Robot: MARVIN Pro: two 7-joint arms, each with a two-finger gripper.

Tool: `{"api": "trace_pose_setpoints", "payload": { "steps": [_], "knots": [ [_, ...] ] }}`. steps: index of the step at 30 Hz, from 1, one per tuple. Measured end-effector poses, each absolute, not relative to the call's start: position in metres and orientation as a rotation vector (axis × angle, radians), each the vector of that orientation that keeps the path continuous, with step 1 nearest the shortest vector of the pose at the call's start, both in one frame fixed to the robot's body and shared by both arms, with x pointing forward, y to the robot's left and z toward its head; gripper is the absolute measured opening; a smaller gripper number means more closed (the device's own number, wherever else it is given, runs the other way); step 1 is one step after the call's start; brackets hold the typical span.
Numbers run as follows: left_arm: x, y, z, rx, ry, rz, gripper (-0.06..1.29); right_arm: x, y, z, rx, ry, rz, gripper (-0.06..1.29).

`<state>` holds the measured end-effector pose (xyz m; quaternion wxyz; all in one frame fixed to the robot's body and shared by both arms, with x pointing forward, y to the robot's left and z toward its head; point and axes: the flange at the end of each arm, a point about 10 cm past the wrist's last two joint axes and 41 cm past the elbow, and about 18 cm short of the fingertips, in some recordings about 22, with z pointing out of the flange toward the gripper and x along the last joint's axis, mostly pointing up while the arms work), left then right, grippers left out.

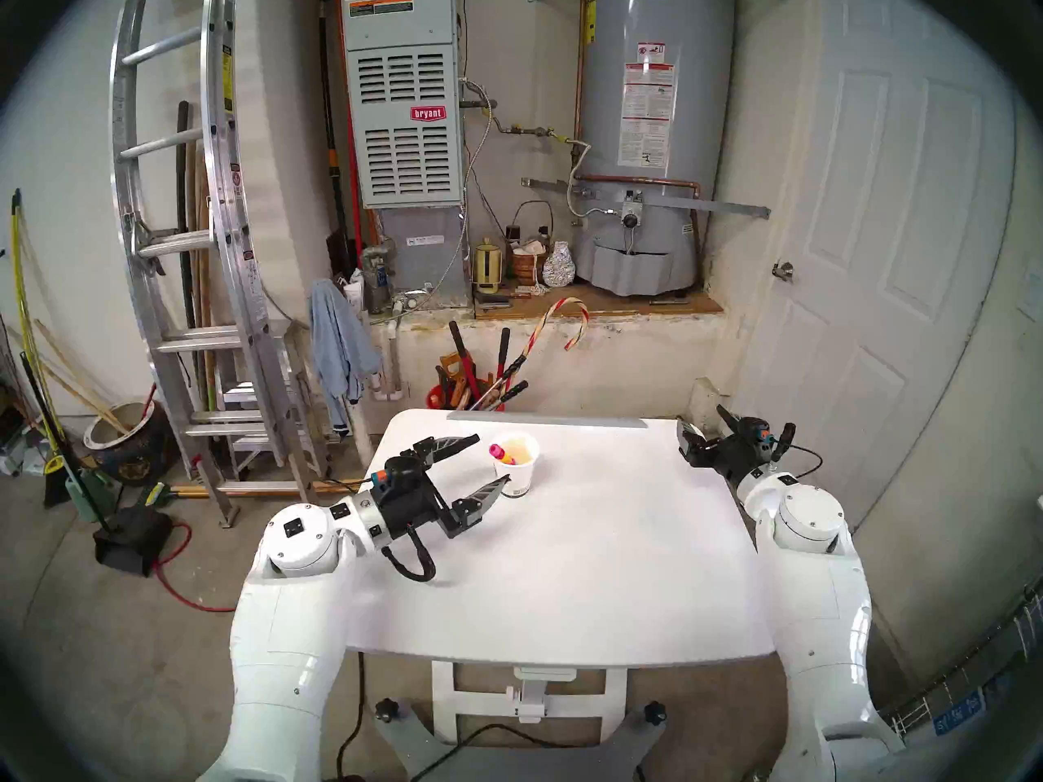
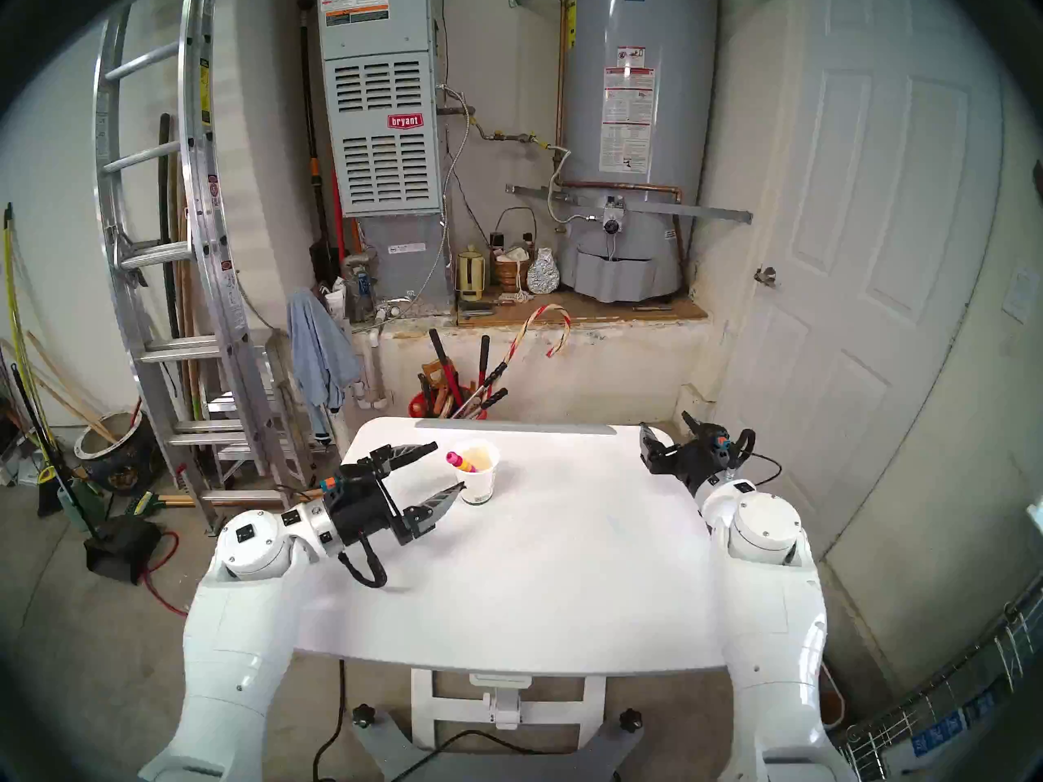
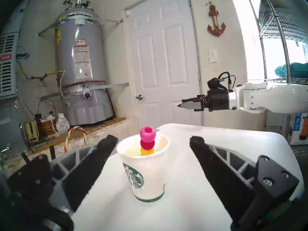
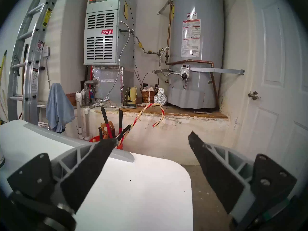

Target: Switch the marker to another color

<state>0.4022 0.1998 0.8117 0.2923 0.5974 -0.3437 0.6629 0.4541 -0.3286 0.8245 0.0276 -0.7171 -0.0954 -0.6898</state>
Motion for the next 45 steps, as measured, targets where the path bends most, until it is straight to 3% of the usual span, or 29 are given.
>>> {"api": "trace_pose_setpoints", "payload": {
  "steps": [33, 45],
  "knots": [
    [0.414, 0.184, 0.812, 1.564, -0.933, 1.752, 1.24, 0.438, -0.337, 0.823, -2.204, -0.281, -2.133, 1.21],
    [0.415, 0.184, 0.811, 1.571, -0.933, 1.753, 1.13, 0.433, -0.337, 0.824, -2.197, -0.279, -2.137, 1.21]
  ]
}}
